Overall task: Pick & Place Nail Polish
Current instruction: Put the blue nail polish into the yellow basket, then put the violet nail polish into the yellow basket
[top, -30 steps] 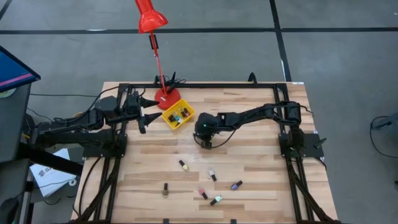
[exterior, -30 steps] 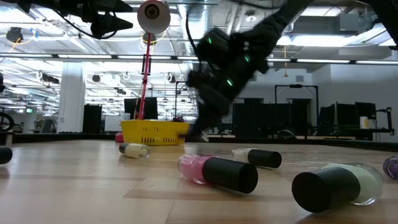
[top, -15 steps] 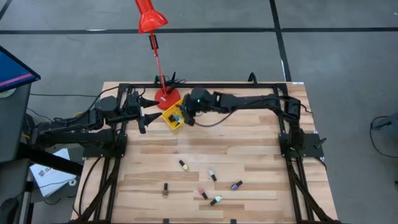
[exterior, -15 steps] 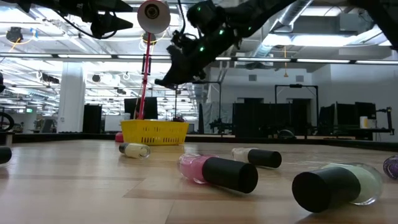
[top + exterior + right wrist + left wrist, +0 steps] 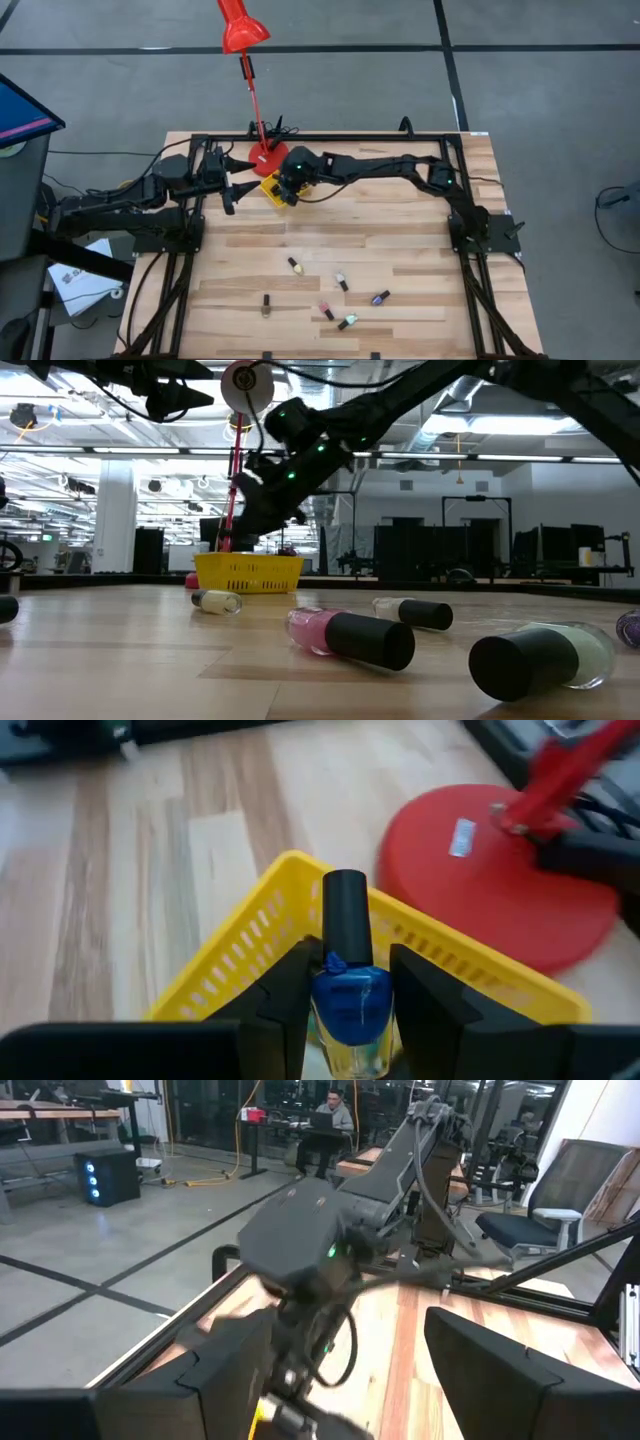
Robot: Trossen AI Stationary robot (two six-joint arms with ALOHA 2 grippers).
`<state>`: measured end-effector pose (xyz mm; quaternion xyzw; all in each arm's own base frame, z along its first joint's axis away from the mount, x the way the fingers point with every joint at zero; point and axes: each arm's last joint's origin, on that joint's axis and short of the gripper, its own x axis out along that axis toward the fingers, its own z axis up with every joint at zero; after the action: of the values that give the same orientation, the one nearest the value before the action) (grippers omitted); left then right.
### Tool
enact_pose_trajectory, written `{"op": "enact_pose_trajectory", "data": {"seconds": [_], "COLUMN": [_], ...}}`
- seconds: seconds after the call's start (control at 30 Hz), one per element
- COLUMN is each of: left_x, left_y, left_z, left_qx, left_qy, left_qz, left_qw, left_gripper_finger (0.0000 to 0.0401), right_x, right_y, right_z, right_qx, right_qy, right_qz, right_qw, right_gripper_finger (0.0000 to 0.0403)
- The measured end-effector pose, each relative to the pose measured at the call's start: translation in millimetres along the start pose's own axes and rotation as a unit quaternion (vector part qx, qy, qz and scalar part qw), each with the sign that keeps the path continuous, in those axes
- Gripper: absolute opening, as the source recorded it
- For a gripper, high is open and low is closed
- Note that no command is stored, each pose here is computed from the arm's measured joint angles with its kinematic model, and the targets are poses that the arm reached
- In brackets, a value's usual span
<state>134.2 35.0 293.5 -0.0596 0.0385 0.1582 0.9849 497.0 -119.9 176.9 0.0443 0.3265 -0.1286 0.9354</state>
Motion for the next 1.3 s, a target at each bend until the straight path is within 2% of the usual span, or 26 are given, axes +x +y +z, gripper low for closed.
{"op": "enact_pose_trajectory", "data": {"seconds": [0.1, 0.53, 0.9, 1.13, 1.23, 1.3], "left_x": [-0.1, 0.0, -0.1, 0.0, 0.0, -0.1], "left_y": [0.0, 0.0, 0.0, 0.0, 0.0, 0.0], "left_z": [0.1, 0.0, 0.0, 0.0, -0.1, 0.0], "left_qx": [0.000, 0.000, 0.001, 0.001, 0.001, 0.001], "left_qy": [0.000, 0.000, 0.000, 0.000, 0.000, 0.000], "left_qz": [0.000, 0.000, 0.000, 0.000, 0.000, 0.000], "left_qw": [1.000, 1.000, 1.000, 1.000, 1.000, 1.000], "left_gripper_finger": [0.0260, 0.0260, 0.0259, 0.0260, 0.0260, 0.0260], "right_x": [7.7, 12.4, 12.2, 12.3, 2.5, -12.2], "right_y": [0.5, 3.5, 3.5, 3.5, 0.7, -1.3], "right_z": [-3.6, -11.8, -12.5, -12.5, -7.1, 10.4], "right_qx": [-0.013, -0.055, -0.096, -0.096, -0.091, -0.089], "right_qy": [0.033, 0.084, 0.087, 0.087, 0.097, 0.084], "right_qz": [0.004, 0.021, 0.025, 0.025, 0.023, 0.021], "right_qw": [0.999, 0.995, 0.991, 0.991, 0.991, 0.992], "right_gripper_finger": [0.0107, 0.0108, 0.0147, 0.0150, 0.0152, 0.0157]}}
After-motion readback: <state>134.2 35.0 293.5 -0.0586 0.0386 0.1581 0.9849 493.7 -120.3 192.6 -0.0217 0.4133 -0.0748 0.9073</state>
